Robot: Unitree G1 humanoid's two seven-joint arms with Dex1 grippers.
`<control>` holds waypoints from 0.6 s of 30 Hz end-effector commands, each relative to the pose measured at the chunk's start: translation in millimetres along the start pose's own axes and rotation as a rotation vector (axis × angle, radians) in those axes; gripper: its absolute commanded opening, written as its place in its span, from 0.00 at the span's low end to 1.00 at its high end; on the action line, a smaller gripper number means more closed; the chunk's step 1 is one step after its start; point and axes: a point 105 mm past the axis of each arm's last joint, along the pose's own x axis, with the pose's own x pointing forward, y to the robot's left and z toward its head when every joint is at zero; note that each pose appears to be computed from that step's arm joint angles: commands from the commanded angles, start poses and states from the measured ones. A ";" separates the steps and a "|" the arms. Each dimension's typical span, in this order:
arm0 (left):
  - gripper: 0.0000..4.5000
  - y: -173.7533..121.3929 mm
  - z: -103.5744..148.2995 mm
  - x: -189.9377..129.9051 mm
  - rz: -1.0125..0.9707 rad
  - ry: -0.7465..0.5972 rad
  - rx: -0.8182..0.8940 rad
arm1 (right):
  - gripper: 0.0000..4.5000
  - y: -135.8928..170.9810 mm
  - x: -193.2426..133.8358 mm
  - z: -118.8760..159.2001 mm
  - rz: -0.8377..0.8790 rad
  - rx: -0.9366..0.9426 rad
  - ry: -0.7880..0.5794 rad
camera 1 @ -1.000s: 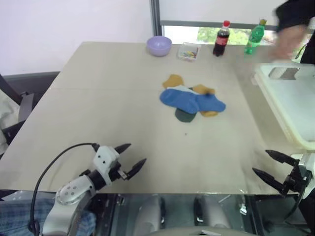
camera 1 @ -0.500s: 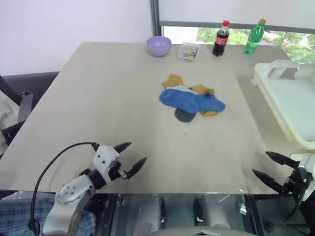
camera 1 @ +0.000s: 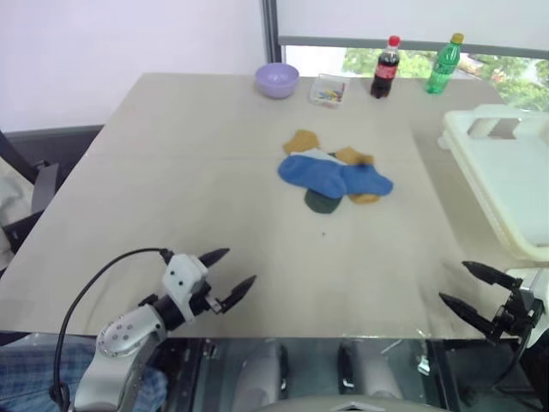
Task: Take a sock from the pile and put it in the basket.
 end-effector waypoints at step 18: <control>0.99 42.0 48.8 -33.5 -0.099 -0.173 -0.004 | 1.00 -11.3 188.0 77.5 0.011 -0.042 -0.110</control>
